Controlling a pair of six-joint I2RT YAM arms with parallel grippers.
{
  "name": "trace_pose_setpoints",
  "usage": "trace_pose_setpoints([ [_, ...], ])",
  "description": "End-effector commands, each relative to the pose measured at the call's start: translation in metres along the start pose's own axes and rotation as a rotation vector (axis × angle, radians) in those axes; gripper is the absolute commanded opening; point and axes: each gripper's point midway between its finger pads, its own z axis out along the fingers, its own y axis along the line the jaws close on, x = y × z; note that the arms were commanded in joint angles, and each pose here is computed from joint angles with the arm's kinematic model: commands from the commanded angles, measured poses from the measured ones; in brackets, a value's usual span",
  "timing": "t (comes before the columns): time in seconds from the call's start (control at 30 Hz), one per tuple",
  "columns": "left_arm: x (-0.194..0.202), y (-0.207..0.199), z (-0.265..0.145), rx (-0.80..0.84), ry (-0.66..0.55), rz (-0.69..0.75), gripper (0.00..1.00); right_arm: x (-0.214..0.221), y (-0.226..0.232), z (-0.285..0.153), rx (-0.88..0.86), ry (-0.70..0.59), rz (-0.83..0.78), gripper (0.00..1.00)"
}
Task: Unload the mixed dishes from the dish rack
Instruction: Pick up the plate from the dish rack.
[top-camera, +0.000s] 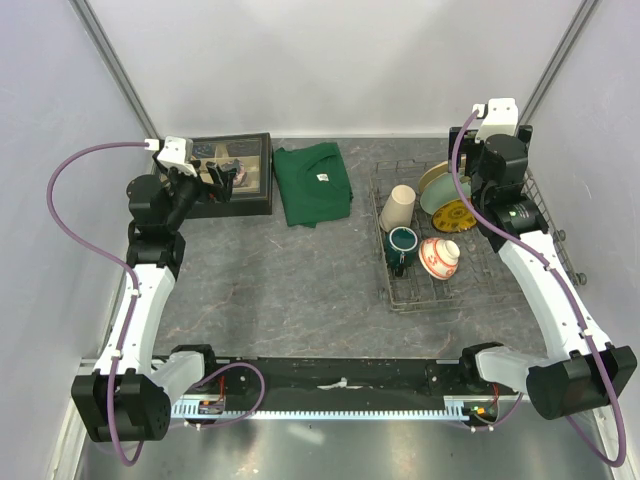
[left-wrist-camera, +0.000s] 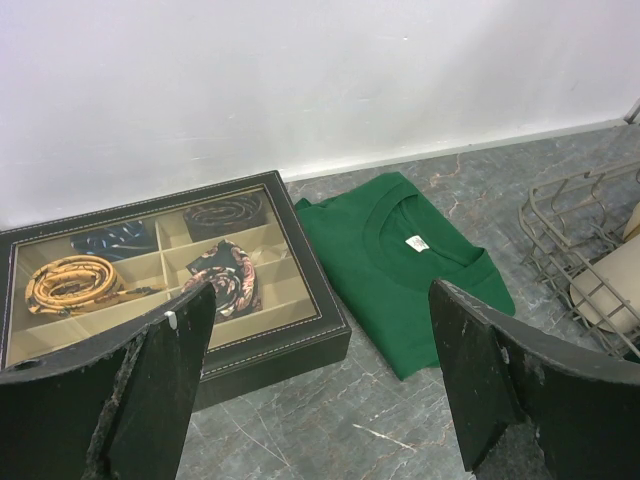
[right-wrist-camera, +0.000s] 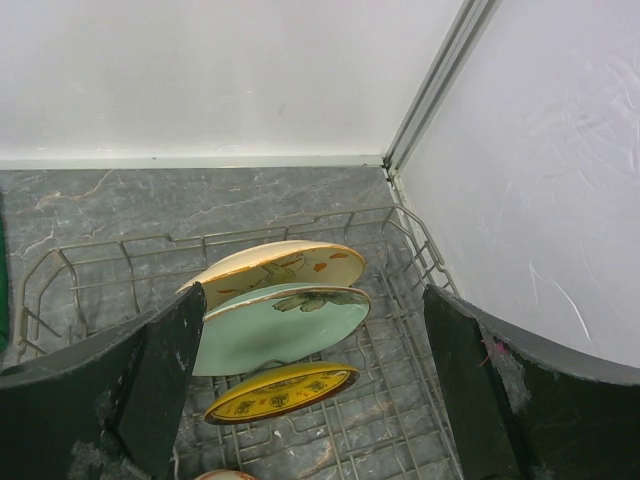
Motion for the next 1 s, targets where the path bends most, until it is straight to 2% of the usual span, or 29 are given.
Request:
trace_pose_setpoints([
  [0.0, -0.0219, -0.0039, -0.0019, 0.007, -0.052, -0.013, 0.94, -0.0225, -0.0024, -0.0081, -0.013, -0.061, 0.034, 0.98],
  [0.67, -0.0206, -0.003, -0.0022, 0.004, -0.051, -0.009, 0.94, -0.02, 0.0017, -0.0071, -0.036, -0.055, 0.019, 0.98],
  [0.97, -0.0186, -0.0033, -0.001, 0.01, -0.048, 0.003, 0.94, -0.0196, 0.0028, -0.0024, -0.049, -0.051, -0.072, 0.98],
])
